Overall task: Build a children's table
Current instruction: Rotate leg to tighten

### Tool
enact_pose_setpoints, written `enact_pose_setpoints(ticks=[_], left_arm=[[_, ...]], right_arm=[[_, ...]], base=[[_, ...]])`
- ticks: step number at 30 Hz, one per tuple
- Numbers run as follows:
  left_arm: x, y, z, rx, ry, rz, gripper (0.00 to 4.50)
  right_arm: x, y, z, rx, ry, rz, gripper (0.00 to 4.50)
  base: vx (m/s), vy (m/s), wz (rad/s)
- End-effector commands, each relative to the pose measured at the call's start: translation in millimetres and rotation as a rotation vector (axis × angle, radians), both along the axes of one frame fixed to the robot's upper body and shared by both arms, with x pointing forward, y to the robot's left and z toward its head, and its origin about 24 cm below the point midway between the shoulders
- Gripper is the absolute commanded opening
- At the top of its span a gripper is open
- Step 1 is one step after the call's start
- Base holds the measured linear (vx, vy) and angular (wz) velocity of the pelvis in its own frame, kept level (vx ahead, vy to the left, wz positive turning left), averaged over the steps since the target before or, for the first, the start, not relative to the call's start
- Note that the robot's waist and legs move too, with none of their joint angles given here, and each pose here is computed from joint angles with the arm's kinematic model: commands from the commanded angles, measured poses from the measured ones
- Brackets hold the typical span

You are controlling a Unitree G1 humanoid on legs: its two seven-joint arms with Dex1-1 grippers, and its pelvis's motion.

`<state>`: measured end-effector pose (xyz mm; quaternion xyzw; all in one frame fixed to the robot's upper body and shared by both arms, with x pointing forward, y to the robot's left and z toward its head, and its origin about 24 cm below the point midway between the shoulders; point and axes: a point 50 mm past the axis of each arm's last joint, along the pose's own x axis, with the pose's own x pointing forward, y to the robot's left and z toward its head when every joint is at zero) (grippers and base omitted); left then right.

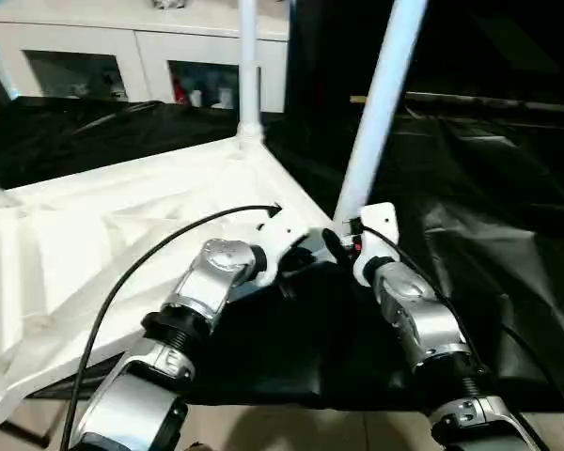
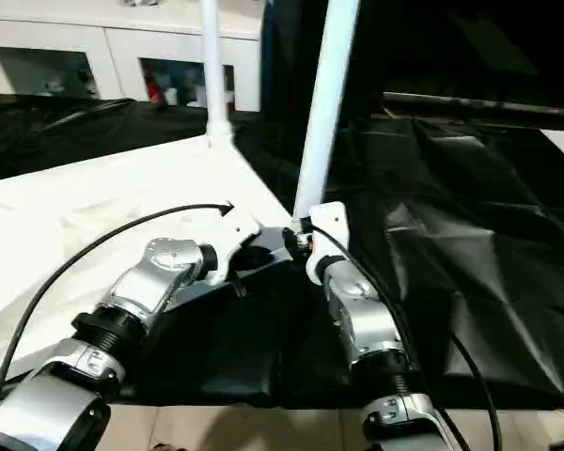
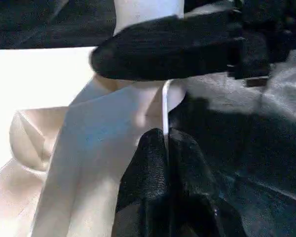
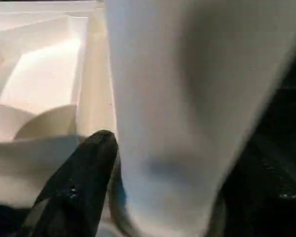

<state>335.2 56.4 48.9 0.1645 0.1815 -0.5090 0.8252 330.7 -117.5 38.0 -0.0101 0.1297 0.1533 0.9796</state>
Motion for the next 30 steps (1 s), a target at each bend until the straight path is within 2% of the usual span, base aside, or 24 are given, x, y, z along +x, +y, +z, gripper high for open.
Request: enact_pose_setpoints(ticks=[1,7,11,12,16,17,18,19,20,22,24,26,27,28,29,30], left_arm=[[-10.9,-17,-3.0,-0.075,0.018,-0.113,0.0],[-5.9,-13,6.4,-0.129,-0.04,-0.1,0.0],[-3.6,-10,15.3,-0.168,-0.064,-0.103,0.0],[-3.5,-10,15.7,-0.17,-0.063,-0.103,0.45],[-6.5,-5,19.5,-0.182,-0.036,-0.133,0.62],[-8.6,0,22.1,-0.171,-0.04,-0.153,0.92],[-9.4,4,23.6,-0.158,-0.044,-0.156,0.92],[-9.4,4,23.6,-0.158,-0.044,-0.156,1.0],[-12.7,14,27.0,-0.139,-0.037,-0.169,0.99],[-15.2,20,29.5,-0.131,-0.033,-0.176,1.36],[-21.0,33,34.9,-0.113,-0.024,-0.175,1.43],[-32.0,49,37.8,-0.066,0.002,-0.191,1.51],[-45.5,64,39.8,-0.014,0.035,-0.209,1.67],[-46.6,65,39.9,-0.01,0.038,-0.209,1.82],[-56.4,76,41.7,0.026,0.06,-0.206,1.86],[-61.0,81,42.2,0.048,0.069,-0.204,1.86]], right_arm=[[-3.3,-2.6,0.3,0.012,-0.011,0.011,3.6],[-14.4,-33.5,17.3,0.019,-0.086,0.061,3.64],[-32.9,-51.6,23.0,-0.007,-0.068,0.196,3.64],[-33.9,-52.3,23.1,-0.008,-0.066,0.202,3.66],[-47.8,-60.5,23.4,-0.034,-0.039,0.282,3.66],[-56.7,-64.6,23.9,-0.045,-0.013,0.33,3.66],[-61.7,-65.7,24.7,-0.051,0.001,0.363,3.66],[-61.7,-65.7,24.7,-0.051,0.001,0.363,3.66],[-69.3,-64.7,26.5,-0.045,0.021,0.416,3.66],[-72.7,-63.0,27.3,-0.038,0.027,0.442,3.66],[-79.0,-56.0,28.4,-0.004,0.043,0.502,3.38],[-80.9,-46.7,28.4,0.024,0.045,0.538,3.31],[-77.9,-35.9,28.3,0.049,0.038,0.549,3.28],[-77.3,-34.7,28.3,0.052,0.037,0.549,3.17],[-72.7,-24.8,28.7,0.072,0.03,0.55,2.9],[-68.6,-18.5,28.4,0.079,0.024,0.547,2.9]], base=[[0.0,0.0,0.0],[0.0,0.0,0.0],[0.0,0.0,0.0],[0.0,0.0,0.0],[0.0,0.0,0.0],[0.0,0.0,0.0],[0.0,0.0,0.0],[0.0,0.0,0.0],[0.0,0.0,0.0],[0.0,0.0,0.0],[0.0,0.0,0.0],[0.0,0.0,0.0],[0.0,0.0,0.0],[0.0,0.0,0.0],[0.0,0.0,0.0],[0.0,0.0,0.0]])
